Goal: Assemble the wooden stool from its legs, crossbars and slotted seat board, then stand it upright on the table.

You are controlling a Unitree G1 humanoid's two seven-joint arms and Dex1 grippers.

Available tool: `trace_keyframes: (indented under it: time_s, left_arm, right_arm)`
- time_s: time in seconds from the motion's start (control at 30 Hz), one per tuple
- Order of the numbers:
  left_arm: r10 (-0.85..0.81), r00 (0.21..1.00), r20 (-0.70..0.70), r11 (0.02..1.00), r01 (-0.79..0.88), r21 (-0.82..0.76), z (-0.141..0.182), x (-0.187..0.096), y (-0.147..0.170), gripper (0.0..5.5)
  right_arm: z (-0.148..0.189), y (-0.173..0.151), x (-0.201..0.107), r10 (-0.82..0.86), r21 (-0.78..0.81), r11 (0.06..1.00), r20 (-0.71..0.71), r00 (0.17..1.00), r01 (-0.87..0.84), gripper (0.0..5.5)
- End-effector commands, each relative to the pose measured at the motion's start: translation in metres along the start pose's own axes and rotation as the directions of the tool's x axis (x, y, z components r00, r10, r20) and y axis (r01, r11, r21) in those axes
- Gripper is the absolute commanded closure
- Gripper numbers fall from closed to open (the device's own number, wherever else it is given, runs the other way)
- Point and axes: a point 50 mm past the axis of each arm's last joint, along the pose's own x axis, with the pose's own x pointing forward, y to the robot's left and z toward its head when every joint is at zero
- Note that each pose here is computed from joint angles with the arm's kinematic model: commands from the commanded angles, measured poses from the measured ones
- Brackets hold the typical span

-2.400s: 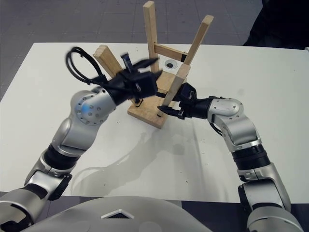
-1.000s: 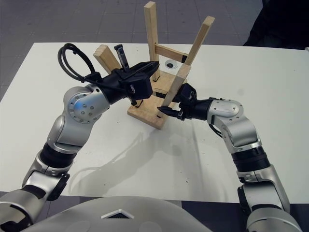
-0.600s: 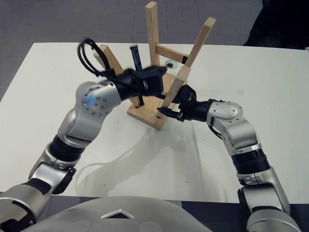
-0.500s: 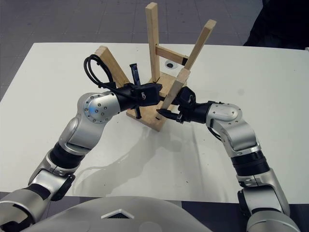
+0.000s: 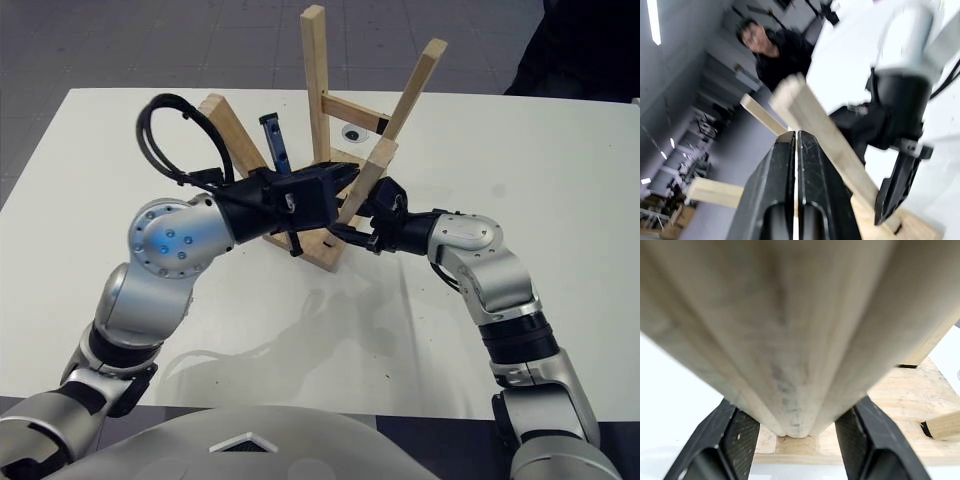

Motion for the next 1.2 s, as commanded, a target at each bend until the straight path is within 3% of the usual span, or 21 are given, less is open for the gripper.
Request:
trace_keyframes:
  time_s: [0.03,0.2,0.37,0.53,0.67,0.8,0.9,1.0,1.1,1.2]
  left_arm:
    - [0.003,0.999,-0.034,0.999,-0.001,0.047,-0.007,0.0,0.008,5.4]
    - [0.084,0.988,-0.129,0.987,-0.065,0.146,-0.034,0.013,0.029,5.4]
    - [0.132,0.985,-0.107,0.976,-0.11,0.188,-0.031,0.02,0.042,5.4]
    - [-0.063,0.963,-0.263,0.992,0.089,0.089,-0.053,0.018,0.012,5.4]
    - [-0.306,0.898,-0.317,0.95,0.269,-0.155,-0.063,0.01,-0.023,5.4]
    - [-0.312,0.895,-0.319,0.944,0.255,-0.209,-0.063,0.011,-0.021,5.4]
    - [-0.157,0.957,-0.242,0.979,0.118,-0.166,-0.049,0.016,-0.002,5.4]
    - [0.107,0.994,-0.024,0.977,-0.109,-0.185,-0.016,0.005,0.022,5.4]
    - [0.358,0.925,0.125,0.921,-0.328,-0.21,0.011,-0.024,0.054,5.4]
    - [0.594,0.796,0.117,0.805,-0.588,-0.084,0.015,-0.068,0.11,5.4]
  right_arm:
    - [-0.049,0.012,-0.007,0.036,0.143,0.99,-0.243,0.969,-0.001,3.47]
    - [-0.044,0.011,-0.008,0.068,0.108,0.993,-0.273,0.96,-0.04,3.47]
    - [-0.043,0.009,-0.008,0.068,0.106,0.994,-0.276,0.959,-0.04,3.47]
    - [-0.043,0.011,-0.009,0.07,0.117,0.992,-0.27,0.96,-0.04,3.47]
    - [-0.042,0.013,-0.008,0.063,0.127,0.991,-0.259,0.964,-0.031,3.47]
    - [-0.041,0.012,-0.008,0.048,0.133,0.991,-0.253,0.966,-0.014,3.47]
    - [-0.039,0.011,-0.008,0.039,0.132,0.991,-0.245,0.969,-0.006,3.47]
    - [-0.038,0.012,-0.01,0.041,0.128,0.992,-0.244,0.969,-0.009,3.47]
    - [-0.04,0.011,-0.013,0.042,0.126,0.992,-0.259,0.965,-0.009,3.47]
    - [-0.046,0.005,-0.019,0.029,0.112,0.994,-0.295,0.955,0.004,3.47]
